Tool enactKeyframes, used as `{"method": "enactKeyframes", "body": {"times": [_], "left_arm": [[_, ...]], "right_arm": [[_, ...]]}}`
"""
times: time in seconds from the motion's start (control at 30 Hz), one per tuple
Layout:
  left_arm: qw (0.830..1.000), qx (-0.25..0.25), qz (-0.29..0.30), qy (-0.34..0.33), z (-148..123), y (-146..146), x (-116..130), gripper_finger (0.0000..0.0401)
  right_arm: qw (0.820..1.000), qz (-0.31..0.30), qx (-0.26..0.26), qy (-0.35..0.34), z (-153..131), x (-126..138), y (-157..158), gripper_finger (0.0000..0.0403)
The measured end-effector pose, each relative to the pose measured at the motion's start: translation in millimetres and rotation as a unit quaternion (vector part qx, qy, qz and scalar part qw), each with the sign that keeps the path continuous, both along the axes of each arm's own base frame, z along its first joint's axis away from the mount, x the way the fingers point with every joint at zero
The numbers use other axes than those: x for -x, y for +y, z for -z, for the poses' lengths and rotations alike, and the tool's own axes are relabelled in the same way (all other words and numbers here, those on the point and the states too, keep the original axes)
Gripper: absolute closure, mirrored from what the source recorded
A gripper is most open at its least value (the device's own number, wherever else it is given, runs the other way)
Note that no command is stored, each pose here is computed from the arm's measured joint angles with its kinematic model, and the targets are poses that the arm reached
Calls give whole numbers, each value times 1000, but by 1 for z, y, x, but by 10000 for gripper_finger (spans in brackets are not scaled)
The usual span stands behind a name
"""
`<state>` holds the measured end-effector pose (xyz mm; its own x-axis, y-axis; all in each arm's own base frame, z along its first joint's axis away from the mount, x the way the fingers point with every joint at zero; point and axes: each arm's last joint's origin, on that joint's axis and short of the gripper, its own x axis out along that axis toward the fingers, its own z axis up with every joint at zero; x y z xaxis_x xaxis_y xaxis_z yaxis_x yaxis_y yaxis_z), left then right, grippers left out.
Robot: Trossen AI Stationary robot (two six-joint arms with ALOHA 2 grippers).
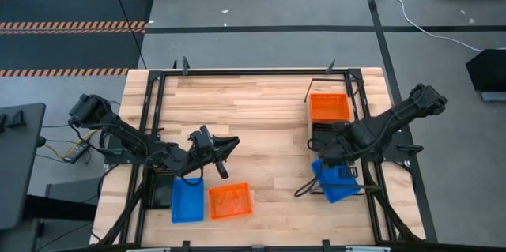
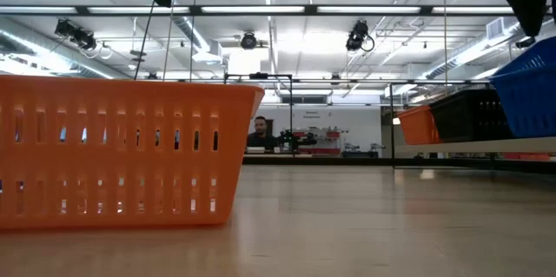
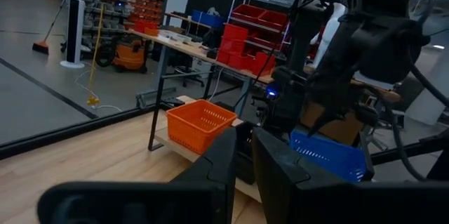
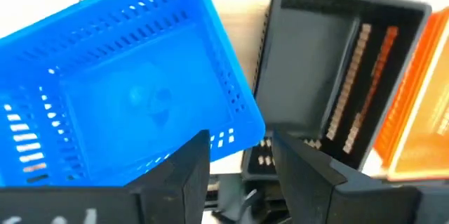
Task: Stack baskets on shelf by color
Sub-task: Stack the top blue bin on top of the blue bin on the shelf
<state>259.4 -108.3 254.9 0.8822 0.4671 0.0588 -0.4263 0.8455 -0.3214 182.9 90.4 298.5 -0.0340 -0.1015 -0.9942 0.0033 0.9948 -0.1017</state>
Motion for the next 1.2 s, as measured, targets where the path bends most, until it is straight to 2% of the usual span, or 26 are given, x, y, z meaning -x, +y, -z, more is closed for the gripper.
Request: {"method": "enactKeyframes", "body": {"times": [0.2, 0.4, 0.63, 0.8, 1.0, 1.2], "left_arm": [[1000, 0, 0, 0, 0, 0, 0, 349], [1000, 0, 1, 0, 0, 0, 0, 349], [1000, -2, 24, -1, 0, -2, 0, 349], [999, -3, 36, -3, 0, -2, -1, 349], [999, -8, 35, -12, -3, -2, 0, 349], [999, -9, 35, -11, -3, -2, 0, 349]], "right_arm": [[994, 106, -26, 25, 0, 1, -3, 242], [986, 161, -28, 28, 1, 1, -4, 243], [972, 224, -7, 74, 28, 8, -6, 243], [971, 226, -5, 76, 35, 8, -6, 243], [977, 195, -21, 83, 36, 8, -5, 245], [982, 167, -30, 87, 36, 8, -5, 292]]}}
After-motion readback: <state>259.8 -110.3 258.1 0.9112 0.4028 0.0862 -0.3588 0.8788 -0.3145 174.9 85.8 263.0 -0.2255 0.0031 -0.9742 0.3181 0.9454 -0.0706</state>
